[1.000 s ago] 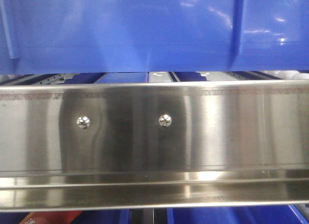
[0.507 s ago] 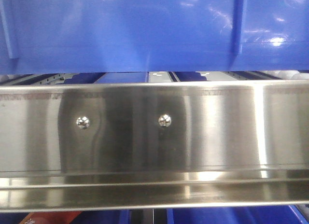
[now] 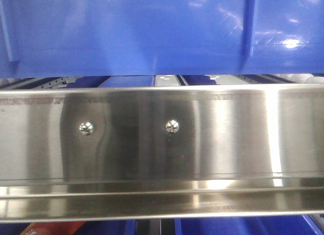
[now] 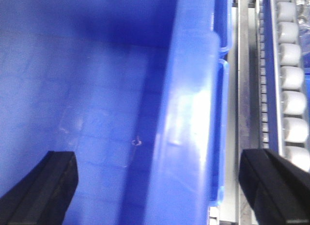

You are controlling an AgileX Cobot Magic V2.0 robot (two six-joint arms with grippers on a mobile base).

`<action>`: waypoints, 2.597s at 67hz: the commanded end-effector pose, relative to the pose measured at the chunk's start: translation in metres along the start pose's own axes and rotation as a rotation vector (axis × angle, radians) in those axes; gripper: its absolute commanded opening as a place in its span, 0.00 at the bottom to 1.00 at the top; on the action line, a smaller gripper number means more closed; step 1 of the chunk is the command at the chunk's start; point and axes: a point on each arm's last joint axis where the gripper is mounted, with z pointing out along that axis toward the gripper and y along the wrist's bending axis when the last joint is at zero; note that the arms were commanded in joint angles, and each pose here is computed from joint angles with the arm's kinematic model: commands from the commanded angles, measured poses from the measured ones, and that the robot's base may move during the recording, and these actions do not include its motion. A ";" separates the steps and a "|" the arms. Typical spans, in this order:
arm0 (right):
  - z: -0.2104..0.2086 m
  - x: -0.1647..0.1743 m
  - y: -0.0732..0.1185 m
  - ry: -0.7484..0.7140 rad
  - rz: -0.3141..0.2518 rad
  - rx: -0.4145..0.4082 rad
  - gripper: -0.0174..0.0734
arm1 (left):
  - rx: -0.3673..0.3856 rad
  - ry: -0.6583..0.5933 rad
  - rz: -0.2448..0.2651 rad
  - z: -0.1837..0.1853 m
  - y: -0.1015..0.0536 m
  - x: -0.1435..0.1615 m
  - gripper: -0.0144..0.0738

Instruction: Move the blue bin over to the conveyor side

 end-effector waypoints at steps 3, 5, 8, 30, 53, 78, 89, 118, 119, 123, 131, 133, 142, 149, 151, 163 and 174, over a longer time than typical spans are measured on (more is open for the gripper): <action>-0.003 -0.001 0.003 -0.019 0.002 -0.025 0.81 | 0.006 -0.006 0.011 0.000 0.000 0.000 0.79; -0.004 -0.001 0.004 -0.023 0.003 -0.028 0.81 | 0.004 -0.006 0.012 0.000 0.000 0.000 0.79; -0.003 -0.002 0.003 -0.022 0.003 -0.028 0.81 | 0.001 -0.006 0.013 0.000 0.000 0.000 0.79; -0.001 -0.003 0.003 -0.018 0.038 -0.022 0.81 | -0.003 -0.016 0.010 -0.002 0.002 -0.002 0.79; 0.000 -0.002 0.001 -0.019 0.048 0.025 0.81 | 0.056 0.014 0.007 0.013 -0.005 -0.006 0.79; 0.000 -0.002 0.004 -0.017 0.042 0.020 0.81 | 0.058 0.025 0.007 0.018 -0.005 -0.007 0.79; 0.001 -0.002 0.004 -0.015 0.042 0.020 0.81 | 0.058 0.025 0.007 0.018 -0.005 -0.007 0.79; 0.010 -0.004 0.003 0.005 0.044 0.022 0.81 | 0.035 0.024 0.017 0.018 -0.003 -0.007 0.79; 0.010 -0.004 0.003 0.005 0.044 0.022 0.81 | 0.035 0.024 0.017 0.018 -0.003 -0.007 0.79; 0.010 -0.004 0.003 0.005 0.044 0.022 0.81 | 0.035 0.024 0.017 0.018 -0.003 -0.007 0.79; 0.010 -0.004 0.003 0.005 0.044 0.022 0.81 | 0.035 0.022 0.017 0.017 -0.003 -0.007 0.78; 0.010 -0.004 0.003 0.005 0.044 0.022 0.81 | 0.035 0.022 0.017 0.017 -0.003 -0.007 0.78; 0.010 -0.004 0.003 0.005 0.044 0.022 0.81 | 0.036 0.002 0.016 0.011 -0.003 -0.008 0.79; 0.010 -0.004 0.003 0.005 0.044 0.022 0.81 | 0.036 -0.012 0.015 0.007 -0.002 -0.010 0.79; 0.010 -0.004 0.003 0.005 0.044 0.022 0.81 | 0.036 -0.012 0.015 0.007 -0.002 -0.010 0.79; 0.010 -0.004 0.003 0.005 0.044 0.022 0.81 | 0.036 -0.012 0.015 0.007 -0.002 -0.010 0.79; 0.010 -0.004 0.003 0.005 0.044 0.022 0.81 | 0.036 -0.012 0.015 0.007 -0.002 -0.010 0.79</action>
